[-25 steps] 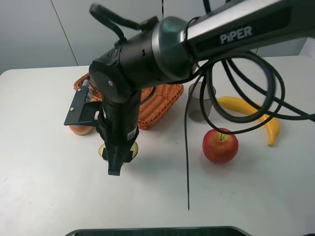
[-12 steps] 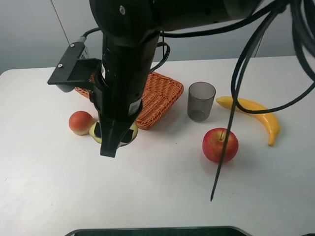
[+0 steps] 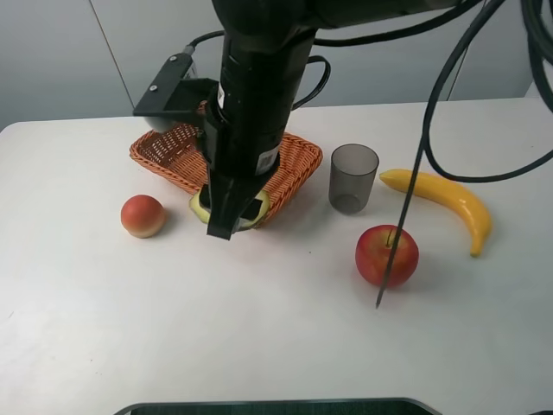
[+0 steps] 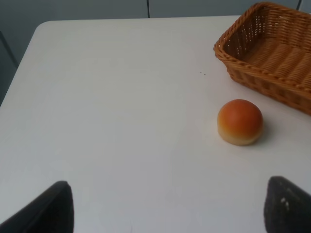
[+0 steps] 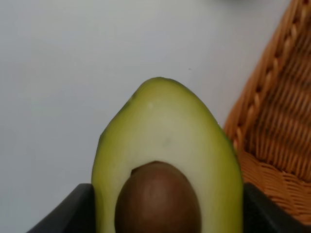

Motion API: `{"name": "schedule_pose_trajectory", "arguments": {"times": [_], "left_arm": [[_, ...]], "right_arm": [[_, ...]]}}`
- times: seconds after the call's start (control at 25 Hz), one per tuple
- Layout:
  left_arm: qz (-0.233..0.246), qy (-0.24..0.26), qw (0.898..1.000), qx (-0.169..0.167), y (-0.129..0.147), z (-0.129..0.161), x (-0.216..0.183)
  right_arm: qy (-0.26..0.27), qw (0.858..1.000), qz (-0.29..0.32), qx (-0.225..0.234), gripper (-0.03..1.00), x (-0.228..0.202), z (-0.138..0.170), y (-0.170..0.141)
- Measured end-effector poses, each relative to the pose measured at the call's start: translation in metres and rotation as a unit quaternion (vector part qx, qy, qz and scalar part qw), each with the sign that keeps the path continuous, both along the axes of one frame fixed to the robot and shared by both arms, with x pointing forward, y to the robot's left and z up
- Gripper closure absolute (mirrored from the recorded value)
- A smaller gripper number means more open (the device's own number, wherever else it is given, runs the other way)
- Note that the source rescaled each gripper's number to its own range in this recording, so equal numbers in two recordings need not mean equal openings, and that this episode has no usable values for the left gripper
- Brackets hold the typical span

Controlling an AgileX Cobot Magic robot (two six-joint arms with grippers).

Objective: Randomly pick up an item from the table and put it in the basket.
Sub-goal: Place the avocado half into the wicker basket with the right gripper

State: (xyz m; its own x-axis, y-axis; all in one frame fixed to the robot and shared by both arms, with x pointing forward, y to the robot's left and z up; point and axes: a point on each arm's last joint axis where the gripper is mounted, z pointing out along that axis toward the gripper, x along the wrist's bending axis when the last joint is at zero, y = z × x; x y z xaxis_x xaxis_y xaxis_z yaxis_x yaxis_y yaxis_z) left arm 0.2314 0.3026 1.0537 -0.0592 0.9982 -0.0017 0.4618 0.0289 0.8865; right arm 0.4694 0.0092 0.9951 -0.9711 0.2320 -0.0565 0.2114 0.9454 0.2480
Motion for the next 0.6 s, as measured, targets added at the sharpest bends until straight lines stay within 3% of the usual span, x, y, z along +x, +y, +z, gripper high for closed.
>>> {"name": "schedule_pose_trajectory", "arguments": {"times": [0.2,0.6], "left_arm": [[0.000,0.000,1.000,0.000,0.000,0.000,0.000],[0.000,0.000,1.000,0.000,0.000,0.000,0.000]], "right_arm": [[-0.030,0.998,-0.046,0.013,0.97,0.036,0.001,-0.024],[-0.131,0.979,-0.116,0.102,0.97,0.095,0.003,-0.048]]}}
